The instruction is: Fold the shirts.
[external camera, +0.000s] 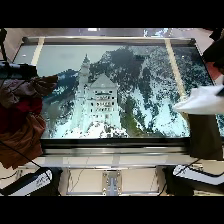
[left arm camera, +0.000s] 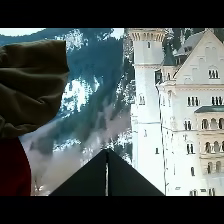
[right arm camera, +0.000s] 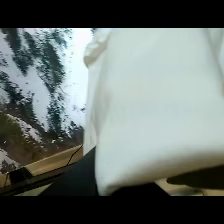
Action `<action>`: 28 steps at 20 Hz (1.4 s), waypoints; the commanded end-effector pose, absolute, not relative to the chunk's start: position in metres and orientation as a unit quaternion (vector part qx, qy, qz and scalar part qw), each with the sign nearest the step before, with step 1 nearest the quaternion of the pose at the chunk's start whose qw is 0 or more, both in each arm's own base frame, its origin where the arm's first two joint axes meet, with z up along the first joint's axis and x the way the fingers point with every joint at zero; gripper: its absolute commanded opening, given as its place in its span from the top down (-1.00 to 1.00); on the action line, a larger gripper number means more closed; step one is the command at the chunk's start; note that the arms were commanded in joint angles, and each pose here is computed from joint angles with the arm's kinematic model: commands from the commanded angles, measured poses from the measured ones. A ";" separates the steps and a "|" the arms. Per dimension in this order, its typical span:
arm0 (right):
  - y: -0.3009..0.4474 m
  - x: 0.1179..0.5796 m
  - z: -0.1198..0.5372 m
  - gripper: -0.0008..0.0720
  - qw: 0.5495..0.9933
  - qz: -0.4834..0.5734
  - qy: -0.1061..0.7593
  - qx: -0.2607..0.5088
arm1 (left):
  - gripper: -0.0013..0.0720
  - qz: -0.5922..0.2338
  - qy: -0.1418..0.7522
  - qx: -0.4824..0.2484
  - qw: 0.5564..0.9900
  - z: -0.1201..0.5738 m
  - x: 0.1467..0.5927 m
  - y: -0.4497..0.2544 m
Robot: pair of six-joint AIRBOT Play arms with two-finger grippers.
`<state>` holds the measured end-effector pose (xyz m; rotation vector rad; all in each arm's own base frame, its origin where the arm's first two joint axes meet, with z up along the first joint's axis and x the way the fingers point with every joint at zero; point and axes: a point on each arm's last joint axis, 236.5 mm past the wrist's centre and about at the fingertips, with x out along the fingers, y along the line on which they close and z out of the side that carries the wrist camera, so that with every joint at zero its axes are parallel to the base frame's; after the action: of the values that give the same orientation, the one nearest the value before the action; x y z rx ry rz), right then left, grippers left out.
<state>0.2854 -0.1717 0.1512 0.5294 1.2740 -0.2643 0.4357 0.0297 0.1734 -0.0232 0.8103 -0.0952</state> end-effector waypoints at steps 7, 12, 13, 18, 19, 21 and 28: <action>-0.200 0.092 -0.013 -0.30 0.638 -0.343 0.547 0.419 | 0.92 -0.044 0.403 -0.022 0.914 0.170 0.432 0.029; -0.241 0.155 0.096 -0.38 0.730 -0.342 0.388 0.446 | 0.92 -0.061 0.399 -0.042 0.914 0.173 0.433 0.018; -0.245 0.191 0.141 -0.31 0.778 -0.302 0.316 0.451 | 0.92 -0.061 0.399 -0.041 0.914 0.173 0.433 0.018; -0.097 0.314 0.259 0.93 0.905 0.083 0.230 0.349 | 0.92 -0.075 0.396 -0.055 0.914 0.175 0.434 0.008; -0.054 0.321 0.255 0.93 0.907 0.154 0.256 0.298 | 0.92 -0.087 0.392 -0.069 0.913 0.178 0.434 0.000; 0.019 0.324 0.240 0.93 0.896 0.259 0.300 0.200 | 0.92 -0.112 0.385 -0.094 0.911 0.183 0.435 -0.017; 0.107 0.305 0.169 0.93 0.844 0.336 0.417 -0.039 | 0.92 -0.171 0.439 -0.099 0.877 0.164 0.416 -0.059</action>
<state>0.3145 0.0849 0.1900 0.1178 0.8173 0.6605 0.4271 -0.0415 0.1736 -0.1986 0.8507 -0.2996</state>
